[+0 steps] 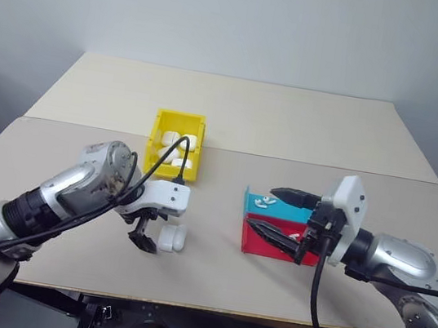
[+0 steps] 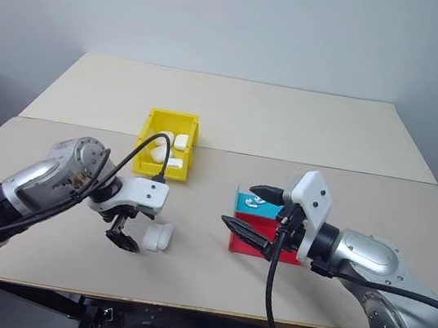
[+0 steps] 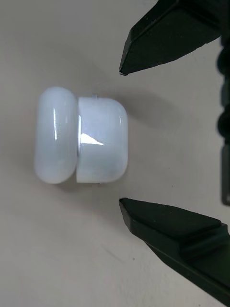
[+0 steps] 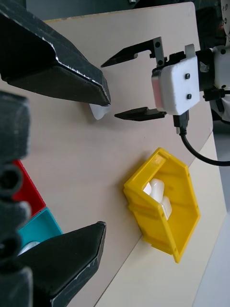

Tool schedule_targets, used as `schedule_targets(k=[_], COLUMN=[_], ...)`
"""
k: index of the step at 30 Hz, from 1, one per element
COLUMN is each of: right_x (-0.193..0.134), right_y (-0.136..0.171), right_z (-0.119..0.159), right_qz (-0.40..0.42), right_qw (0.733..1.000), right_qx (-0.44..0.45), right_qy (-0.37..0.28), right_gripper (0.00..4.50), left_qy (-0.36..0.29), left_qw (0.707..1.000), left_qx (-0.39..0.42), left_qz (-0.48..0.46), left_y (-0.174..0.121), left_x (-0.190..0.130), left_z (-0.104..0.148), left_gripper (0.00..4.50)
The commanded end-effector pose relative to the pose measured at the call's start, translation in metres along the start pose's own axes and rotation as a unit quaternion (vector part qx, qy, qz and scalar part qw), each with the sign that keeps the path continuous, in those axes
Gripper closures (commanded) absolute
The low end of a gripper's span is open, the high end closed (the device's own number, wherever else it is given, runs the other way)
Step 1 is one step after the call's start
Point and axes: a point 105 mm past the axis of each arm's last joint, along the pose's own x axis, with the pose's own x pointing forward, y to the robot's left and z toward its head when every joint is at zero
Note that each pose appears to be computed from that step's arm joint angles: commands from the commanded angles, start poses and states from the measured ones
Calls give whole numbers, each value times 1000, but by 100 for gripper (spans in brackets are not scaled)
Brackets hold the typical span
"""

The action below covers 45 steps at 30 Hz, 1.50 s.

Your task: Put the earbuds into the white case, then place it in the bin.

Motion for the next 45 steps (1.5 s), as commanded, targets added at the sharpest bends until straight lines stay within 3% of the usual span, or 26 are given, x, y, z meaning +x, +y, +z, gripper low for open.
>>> schedule_targets(k=[1,16,24,34,37,40,45], right_x=[-3,-5,-17,-22,-24,-24,-25], right_y=[2,9,23,24,24,24,25], right_z=[10,7,-3,-6,-6,-6,-7], right_qz=[-4,15,84,107,111,112,111], right_qw=[1000,1000,994,990,989,989,989], right_qx=[-16,-20,-47,-59,-62,-64,-64], right_qy=[-17,-7,46,68,72,73,76], right_gripper=[0,0,0,0,0,0,0], left_qy=[11,28,45,40,39,32,18], left_qw=[1000,997,995,995,995,995,996], left_qx=[24,59,82,84,86,86,72], left_qz=[15,39,33,29,27,27,47], left_y=[2,10,6,5,3,2,3], left_x=[0,13,17,19,20,19,8], left_z=[8,17,10,12,11,11,-3], left_gripper=[2,2,2,2,63,160,174])
